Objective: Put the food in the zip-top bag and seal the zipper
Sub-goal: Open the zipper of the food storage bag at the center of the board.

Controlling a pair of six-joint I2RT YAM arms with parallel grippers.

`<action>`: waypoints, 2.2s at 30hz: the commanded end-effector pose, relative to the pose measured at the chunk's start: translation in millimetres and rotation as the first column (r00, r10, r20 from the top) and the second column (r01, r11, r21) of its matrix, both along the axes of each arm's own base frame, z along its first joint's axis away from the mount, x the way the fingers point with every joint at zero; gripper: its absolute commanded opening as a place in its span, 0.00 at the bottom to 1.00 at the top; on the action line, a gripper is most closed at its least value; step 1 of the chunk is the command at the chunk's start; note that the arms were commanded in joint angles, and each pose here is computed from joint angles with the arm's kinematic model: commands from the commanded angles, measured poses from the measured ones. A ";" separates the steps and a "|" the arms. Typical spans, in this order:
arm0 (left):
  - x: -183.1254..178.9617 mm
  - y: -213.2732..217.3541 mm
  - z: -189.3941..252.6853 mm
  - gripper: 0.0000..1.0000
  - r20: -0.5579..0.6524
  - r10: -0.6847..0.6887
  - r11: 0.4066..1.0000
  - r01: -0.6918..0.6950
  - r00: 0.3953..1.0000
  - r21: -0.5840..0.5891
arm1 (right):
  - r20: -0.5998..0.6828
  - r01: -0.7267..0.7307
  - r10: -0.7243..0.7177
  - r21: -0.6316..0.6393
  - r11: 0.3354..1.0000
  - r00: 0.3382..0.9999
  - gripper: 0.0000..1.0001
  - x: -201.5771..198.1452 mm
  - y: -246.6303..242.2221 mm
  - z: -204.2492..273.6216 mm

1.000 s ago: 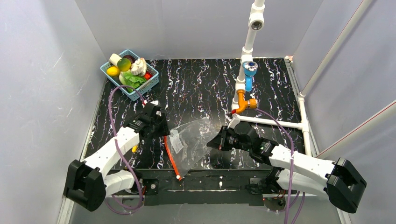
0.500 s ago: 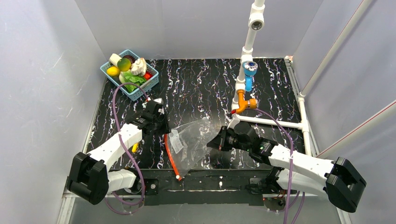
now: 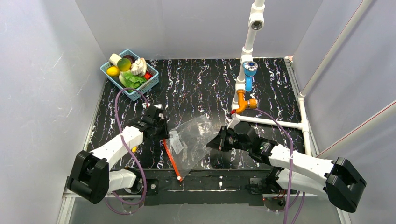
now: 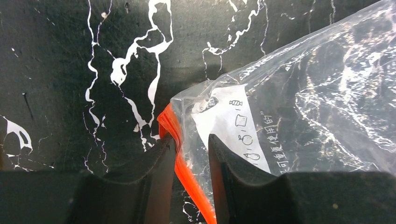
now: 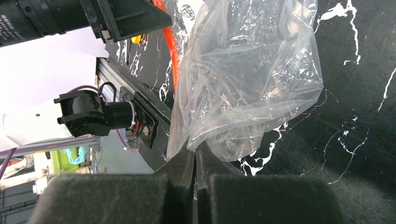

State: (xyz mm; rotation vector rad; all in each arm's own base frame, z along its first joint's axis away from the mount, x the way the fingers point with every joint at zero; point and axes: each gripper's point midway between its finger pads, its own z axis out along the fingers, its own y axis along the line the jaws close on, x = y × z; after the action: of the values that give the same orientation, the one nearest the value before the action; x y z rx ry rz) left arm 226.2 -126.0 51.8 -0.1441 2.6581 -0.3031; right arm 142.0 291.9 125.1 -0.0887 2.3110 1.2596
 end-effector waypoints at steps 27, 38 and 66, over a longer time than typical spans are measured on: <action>-15.1 -17.8 99.4 0.00 0.091 0.115 0.961 -0.088 0.989 -0.261 | 0.067 -0.046 0.084 -0.437 0.899 0.994 0.23 10.0 -40.2 -36.8; -36.1 -18.9 96.4 0.00 -0.063 0.308 0.874 -0.308 0.949 -0.375 | 0.269 -0.122 0.284 -0.492 0.862 0.921 0.61 -26.9 -24.4 -8.7; -50.5 30.1 181.4 0.00 0.147 0.523 0.779 -0.402 0.839 -0.481 | 0.302 -0.071 0.260 -0.517 0.853 0.917 0.83 -32.9 -39.3 38.9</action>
State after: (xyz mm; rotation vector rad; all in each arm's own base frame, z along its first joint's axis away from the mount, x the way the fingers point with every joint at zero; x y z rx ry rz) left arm 170.9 -108.1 220.6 -0.8990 2.1666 -0.7798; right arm 107.9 256.2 153.9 -0.7058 2.2888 0.5952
